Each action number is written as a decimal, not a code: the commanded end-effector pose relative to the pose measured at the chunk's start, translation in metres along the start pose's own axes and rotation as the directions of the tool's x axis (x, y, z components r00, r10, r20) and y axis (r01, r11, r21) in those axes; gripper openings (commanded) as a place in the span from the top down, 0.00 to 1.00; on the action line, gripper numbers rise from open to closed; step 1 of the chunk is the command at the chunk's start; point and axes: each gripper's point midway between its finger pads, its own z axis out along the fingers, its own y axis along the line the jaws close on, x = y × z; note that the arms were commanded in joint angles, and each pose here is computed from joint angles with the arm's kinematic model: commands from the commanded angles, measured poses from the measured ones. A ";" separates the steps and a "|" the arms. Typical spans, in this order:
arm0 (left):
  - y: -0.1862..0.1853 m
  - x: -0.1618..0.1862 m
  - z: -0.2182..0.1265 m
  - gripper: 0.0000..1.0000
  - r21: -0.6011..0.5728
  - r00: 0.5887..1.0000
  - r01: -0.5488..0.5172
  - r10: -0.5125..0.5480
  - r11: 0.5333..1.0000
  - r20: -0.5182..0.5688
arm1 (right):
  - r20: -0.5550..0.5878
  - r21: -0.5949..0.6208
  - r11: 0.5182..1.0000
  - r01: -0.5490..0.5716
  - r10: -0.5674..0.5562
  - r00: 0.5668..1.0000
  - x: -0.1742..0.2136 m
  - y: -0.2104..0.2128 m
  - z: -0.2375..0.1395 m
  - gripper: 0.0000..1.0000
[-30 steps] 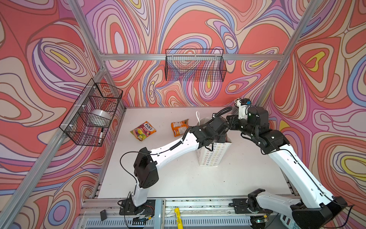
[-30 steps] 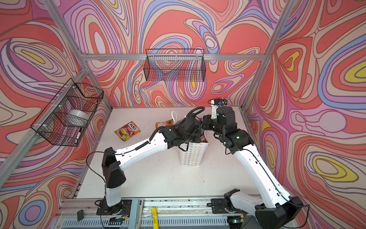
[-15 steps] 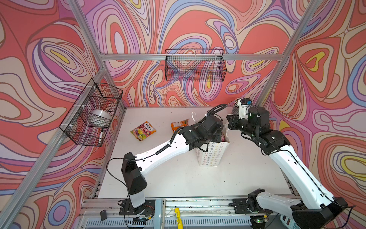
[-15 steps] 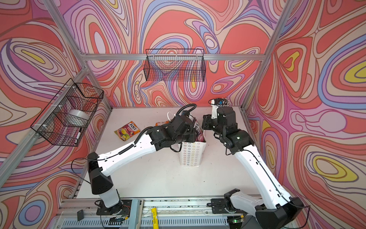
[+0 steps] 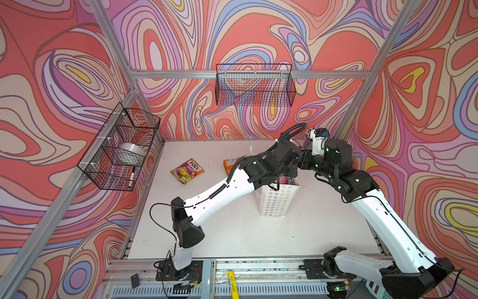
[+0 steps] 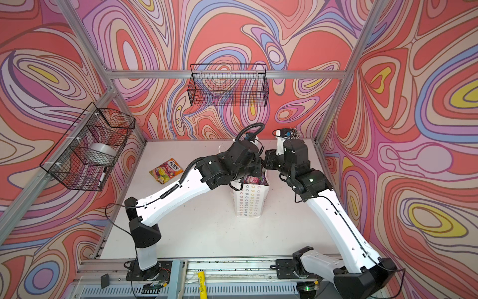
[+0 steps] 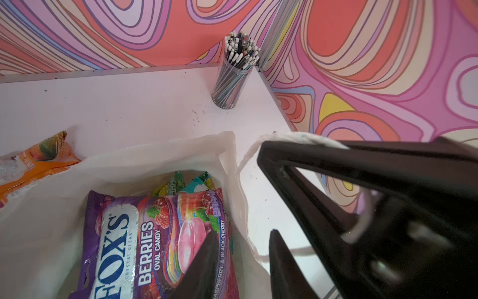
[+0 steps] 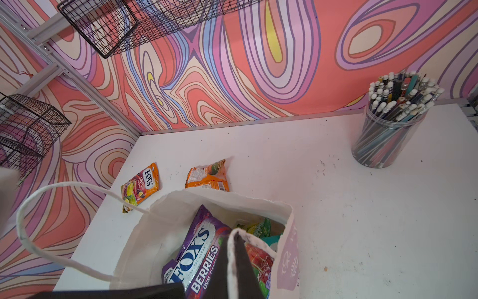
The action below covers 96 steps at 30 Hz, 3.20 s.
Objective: Place the snacks into the paper bag
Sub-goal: 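Open the left gripper to release the Fox's Berries packet in the bag, then withdraw the left gripper from the bag toward the orange Fox's packet, then lower the left gripper and grasp the orange Fox's packet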
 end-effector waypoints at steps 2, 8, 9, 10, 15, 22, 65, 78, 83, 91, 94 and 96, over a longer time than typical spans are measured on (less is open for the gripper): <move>0.034 0.024 0.018 0.67 -0.122 0.994 -0.028 0.016 0.992 -0.104 | 0.069 -0.023 1.000 0.002 0.000 0.998 -0.017 0.005 -0.009 1.00; 0.056 0.049 0.044 0.65 -0.155 0.980 -0.007 -0.025 0.988 -0.200 | 0.065 -0.023 1.000 0.000 0.001 0.998 -0.016 0.005 -0.008 1.00; 0.060 0.055 0.049 0.65 -0.164 0.975 -0.005 -0.031 0.986 -0.219 | 0.065 -0.024 1.000 0.001 0.001 0.998 -0.016 0.005 -0.008 1.00; 0.064 0.059 0.054 0.63 -0.169 0.971 -0.006 -0.035 0.986 -0.236 | 0.065 -0.024 1.000 0.001 0.001 0.998 -0.016 0.005 -0.008 1.00; 0.076 0.079 0.078 0.59 -0.185 0.943 -0.005 -0.057 0.983 -0.329 | 0.069 -0.022 1.000 0.000 0.001 0.998 -0.017 0.005 -0.009 1.00; 0.075 0.084 0.081 0.58 -0.167 0.923 0.005 -0.069 0.986 -0.378 | 0.071 -0.018 1.000 0.000 0.001 0.997 -0.016 0.004 -0.009 1.00; 0.206 0.060 -0.188 0.00 -0.079 0.941 0.336 -0.331 0.938 0.069 | 0.044 0.001 0.999 -0.038 0.038 0.998 -0.002 -0.004 0.014 1.00; 0.246 0.071 -0.094 0.00 -0.144 0.879 0.452 -0.467 0.880 -0.098 | 0.029 -0.006 0.998 -0.067 0.067 0.997 0.005 -0.004 0.026 1.00; 0.255 0.077 -0.063 0.00 -0.159 0.863 0.456 -0.479 0.876 -0.160 | 0.042 0.006 0.998 -0.064 0.063 0.997 0.003 -0.007 0.024 1.00; 0.277 0.088 -0.022 0.00 -0.174 0.856 0.432 -0.463 0.885 -0.230 | 0.059 0.036 0.998 -0.053 0.051 0.997 -0.001 -0.012 0.019 1.00; 0.280 0.093 -0.004 0.00 -0.175 0.854 0.408 -0.442 0.896 -0.274 | 0.067 0.047 0.998 -0.051 0.048 0.997 -0.001 -0.014 0.017 1.00; 0.284 0.095 0.010 0.00 -0.179 0.852 0.403 -0.440 0.897 -0.285 | 0.065 0.043 0.998 -0.050 0.047 0.997 -0.001 -0.013 0.016 1.00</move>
